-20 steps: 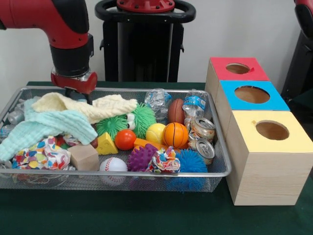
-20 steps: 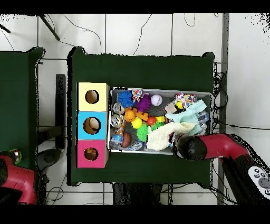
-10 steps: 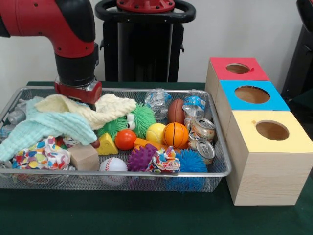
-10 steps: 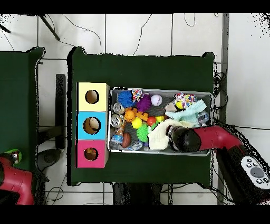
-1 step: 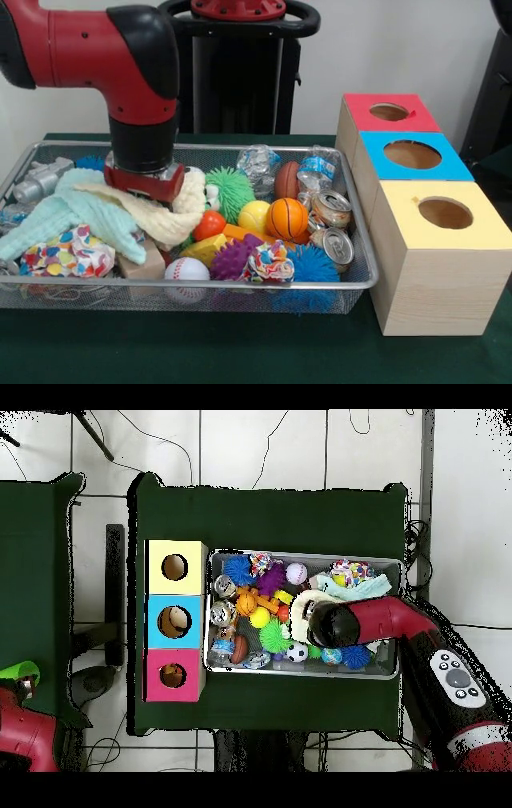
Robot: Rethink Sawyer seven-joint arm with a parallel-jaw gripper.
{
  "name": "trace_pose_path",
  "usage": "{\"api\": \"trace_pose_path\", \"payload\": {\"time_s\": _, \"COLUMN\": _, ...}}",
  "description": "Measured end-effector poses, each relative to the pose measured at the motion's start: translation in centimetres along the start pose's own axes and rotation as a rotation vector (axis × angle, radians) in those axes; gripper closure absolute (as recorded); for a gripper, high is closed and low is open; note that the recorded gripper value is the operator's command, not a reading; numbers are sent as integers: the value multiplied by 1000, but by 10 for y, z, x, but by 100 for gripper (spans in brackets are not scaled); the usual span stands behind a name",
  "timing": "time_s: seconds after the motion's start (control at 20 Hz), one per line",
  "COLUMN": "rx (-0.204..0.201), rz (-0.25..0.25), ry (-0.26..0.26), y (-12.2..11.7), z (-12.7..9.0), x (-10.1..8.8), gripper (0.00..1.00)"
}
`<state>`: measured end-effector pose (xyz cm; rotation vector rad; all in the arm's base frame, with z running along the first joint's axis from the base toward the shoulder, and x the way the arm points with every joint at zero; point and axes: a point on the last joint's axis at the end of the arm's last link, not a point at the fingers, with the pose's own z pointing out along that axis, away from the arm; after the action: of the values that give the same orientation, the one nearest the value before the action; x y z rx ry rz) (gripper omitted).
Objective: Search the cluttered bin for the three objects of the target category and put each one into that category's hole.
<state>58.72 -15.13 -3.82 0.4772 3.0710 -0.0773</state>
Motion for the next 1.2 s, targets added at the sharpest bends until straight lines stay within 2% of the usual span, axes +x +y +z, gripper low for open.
{"api": "trace_pose_path", "payload": {"time_s": 0.15, "rx": -10, "rz": 4, "ry": -20, "y": 22, "z": 9, "x": -20, "gripper": 0}}
{"api": "trace_pose_path", "payload": {"time_s": 0.35, "rx": 3, "rz": -4, "ry": -10, "y": 47, "z": 18, "x": -33, "gripper": 0}}
{"api": "trace_pose_path", "payload": {"time_s": 0.5, "rx": 47, "rz": -23, "ry": 28, "y": 61, "z": 23, "x": -34, "gripper": 0}}
{"api": "trace_pose_path", "payload": {"time_s": 0.55, "rx": 99, "rz": -37, "ry": 55, "y": 69, "z": 21, "x": -38, "gripper": 0}}
{"api": "trace_pose_path", "payload": {"time_s": 0.8, "rx": 196, "rz": -70, "ry": 106, "y": 92, "z": 20, "x": -41, "gripper": 0}}
{"api": "trace_pose_path", "payload": {"time_s": 1.0, "rx": 230, "rz": -85, "ry": 117, "y": 107, "z": 19, "x": -41, "gripper": 0}}
{"api": "trace_pose_path", "payload": {"time_s": 1.2, "rx": 231, "rz": -78, "ry": 124, "y": 120, "z": 16, "x": -39, "gripper": 0}}
